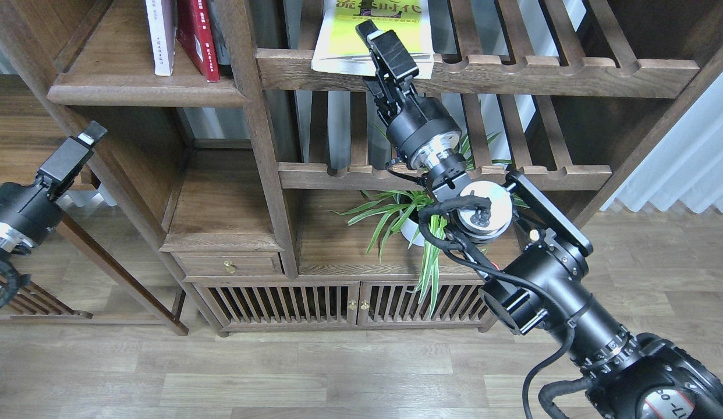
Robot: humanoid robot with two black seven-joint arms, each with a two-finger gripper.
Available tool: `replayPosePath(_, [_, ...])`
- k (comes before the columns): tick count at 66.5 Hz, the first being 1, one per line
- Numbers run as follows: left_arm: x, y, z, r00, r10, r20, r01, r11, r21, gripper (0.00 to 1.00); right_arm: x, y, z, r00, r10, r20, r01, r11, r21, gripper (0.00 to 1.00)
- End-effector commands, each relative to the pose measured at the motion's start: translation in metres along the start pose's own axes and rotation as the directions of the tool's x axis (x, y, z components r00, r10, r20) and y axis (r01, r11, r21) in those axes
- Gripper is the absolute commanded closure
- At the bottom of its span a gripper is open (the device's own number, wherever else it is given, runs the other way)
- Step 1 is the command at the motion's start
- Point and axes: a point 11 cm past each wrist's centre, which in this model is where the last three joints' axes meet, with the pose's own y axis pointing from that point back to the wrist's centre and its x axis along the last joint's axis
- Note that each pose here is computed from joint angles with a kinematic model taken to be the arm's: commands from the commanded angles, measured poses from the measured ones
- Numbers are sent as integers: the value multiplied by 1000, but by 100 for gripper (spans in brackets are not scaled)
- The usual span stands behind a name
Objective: Organize books on shelf
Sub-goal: 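Reach the right gripper to the yellow-covered book and grasp its edge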
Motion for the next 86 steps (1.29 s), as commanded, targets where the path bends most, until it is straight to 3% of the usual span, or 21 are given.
replayPosePath(1, [0, 0, 0, 1000, 0, 0, 0, 1000, 0, 5, 2, 0, -1, 1000, 7, -1, -7, 1000, 3, 15])
replayPosePath(27, [-1, -1, 0, 1000, -3, 1, 3, 1000, -1, 5, -4, -4, -7, 1000, -7, -1, 7, 1000, 16, 26])
replayPosePath(44, [-1, 0, 1, 1000, -3, 1, 3, 1000, -4, 5, -5, -5, -4, 1000, -10, -6, 10, 1000, 5, 38])
replayPosePath(74, [-1, 2, 10, 1000, -3, 0, 3, 1000, -31, 5, -8, -7, -2, 1000, -13, -18, 13, 1000, -6, 72])
replayPosePath(86, [-1, 3, 13, 1000, -2, 0, 2, 999, -40, 5, -15, -10, -1, 999, -42, -22, 41, 999, -16, 78])
